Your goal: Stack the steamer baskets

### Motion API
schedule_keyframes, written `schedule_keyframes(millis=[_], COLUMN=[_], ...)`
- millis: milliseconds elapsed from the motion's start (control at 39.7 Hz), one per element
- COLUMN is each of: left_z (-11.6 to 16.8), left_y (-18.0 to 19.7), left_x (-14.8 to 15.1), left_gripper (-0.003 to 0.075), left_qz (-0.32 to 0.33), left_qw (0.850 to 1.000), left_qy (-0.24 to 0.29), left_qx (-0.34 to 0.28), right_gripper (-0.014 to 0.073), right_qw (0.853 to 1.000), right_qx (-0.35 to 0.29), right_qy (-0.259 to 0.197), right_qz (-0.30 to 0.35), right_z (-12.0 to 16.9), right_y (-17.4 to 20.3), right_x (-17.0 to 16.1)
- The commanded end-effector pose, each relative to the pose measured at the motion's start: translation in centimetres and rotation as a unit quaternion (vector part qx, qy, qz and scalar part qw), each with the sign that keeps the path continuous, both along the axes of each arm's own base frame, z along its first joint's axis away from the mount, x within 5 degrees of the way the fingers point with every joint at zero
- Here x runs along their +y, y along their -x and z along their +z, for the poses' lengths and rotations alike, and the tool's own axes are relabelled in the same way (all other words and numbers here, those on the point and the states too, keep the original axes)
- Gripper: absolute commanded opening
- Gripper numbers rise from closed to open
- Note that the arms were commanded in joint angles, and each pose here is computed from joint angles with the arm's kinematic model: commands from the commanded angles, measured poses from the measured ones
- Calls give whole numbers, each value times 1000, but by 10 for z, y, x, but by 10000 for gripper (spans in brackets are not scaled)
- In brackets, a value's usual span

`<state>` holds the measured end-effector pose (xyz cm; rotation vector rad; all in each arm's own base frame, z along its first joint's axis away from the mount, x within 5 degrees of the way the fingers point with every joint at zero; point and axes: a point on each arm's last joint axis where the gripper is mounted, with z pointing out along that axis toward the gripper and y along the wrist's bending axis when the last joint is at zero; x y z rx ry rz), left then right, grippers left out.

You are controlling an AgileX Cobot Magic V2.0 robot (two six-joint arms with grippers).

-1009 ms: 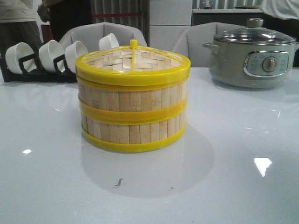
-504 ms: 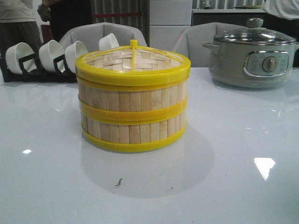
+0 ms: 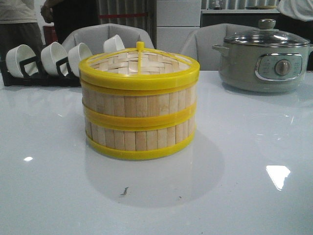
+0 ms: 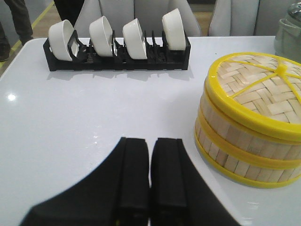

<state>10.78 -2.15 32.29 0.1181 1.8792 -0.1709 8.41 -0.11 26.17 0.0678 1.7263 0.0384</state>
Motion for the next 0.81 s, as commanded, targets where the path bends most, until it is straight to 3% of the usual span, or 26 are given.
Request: schedule_keyframes(millis=[0, 782], left_z=[17, 17], left_y=[-1, -1], left_x=[-1, -1], left_gripper=[98, 98], left_qz=[-4, -4], left_qw=[998, 998], left_qy=[17, 17], left_qx=[-53, -53], right_gripper=[67, 55], right_qw=[998, 999], right_qx=[-63, -50], right_qy=[3, 3], right_qz=[-5, -4], right_z=[18, 16], right_y=[-1, -1], right_x=[-1, -1])
